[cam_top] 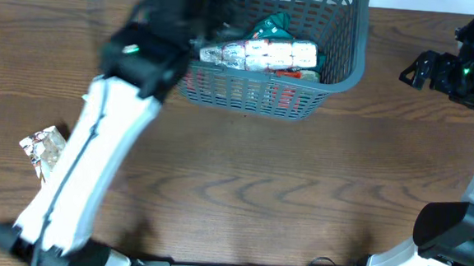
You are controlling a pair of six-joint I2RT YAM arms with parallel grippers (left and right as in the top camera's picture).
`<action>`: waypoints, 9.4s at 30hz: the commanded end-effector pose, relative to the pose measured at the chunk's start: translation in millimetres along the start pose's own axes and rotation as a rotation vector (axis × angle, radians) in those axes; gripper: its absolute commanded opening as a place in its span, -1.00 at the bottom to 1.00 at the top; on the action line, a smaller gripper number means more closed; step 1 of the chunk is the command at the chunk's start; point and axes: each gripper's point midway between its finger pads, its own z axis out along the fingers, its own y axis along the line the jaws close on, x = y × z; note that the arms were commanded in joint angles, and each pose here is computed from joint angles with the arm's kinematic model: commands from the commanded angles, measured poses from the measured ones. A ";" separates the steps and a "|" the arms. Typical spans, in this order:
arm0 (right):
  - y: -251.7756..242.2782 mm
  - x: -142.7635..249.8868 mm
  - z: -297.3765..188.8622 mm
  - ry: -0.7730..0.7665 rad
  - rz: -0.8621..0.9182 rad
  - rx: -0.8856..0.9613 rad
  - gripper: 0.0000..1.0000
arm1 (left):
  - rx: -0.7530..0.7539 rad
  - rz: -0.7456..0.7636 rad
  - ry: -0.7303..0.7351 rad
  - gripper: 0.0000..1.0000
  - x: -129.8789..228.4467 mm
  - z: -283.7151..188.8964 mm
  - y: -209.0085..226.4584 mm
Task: Pack container
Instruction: 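Open the left gripper and withdraw it to the left side, then lower the left gripper onto the light-blue snack pack and grasp it, then carry the light-blue snack pack into the basket with the left gripper, then release the snack and move the left gripper to the bread bag, then grasp the clear brown-labelled bread bag with the left gripper and lift, then carry the bread bag into the basket and open the left gripper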
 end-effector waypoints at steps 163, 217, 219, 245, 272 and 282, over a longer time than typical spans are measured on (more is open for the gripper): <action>-7.5 -13.0 3.9 -0.043 -0.011 0.047 0.98 | -0.285 -0.904 0.574 0.97 194.7 -101.6 83.6; -7.7 -20.7 3.5 -0.074 -0.026 0.049 0.99 | -0.146 -1.235 1.343 0.97 540.0 -59.7 -80.4; -7.7 -20.6 3.5 -0.074 -0.026 0.049 0.99 | -0.140 -1.236 1.353 0.97 543.2 -58.1 -83.6; -7.5 -11.1 4.0 -0.035 -0.020 0.048 0.99 | -0.040 -1.265 1.036 -0.63 465.6 -22.4 -37.2; -7.4 -9.1 4.1 -0.027 -0.018 0.047 0.99 | 0.037 0.250 -0.224 -0.88 -8.2 10.3 12.2; -7.3 -6.0 4.2 -0.015 -0.016 0.047 0.98 | 0.223 0.433 -0.172 -0.88 23.4 107.8 -81.4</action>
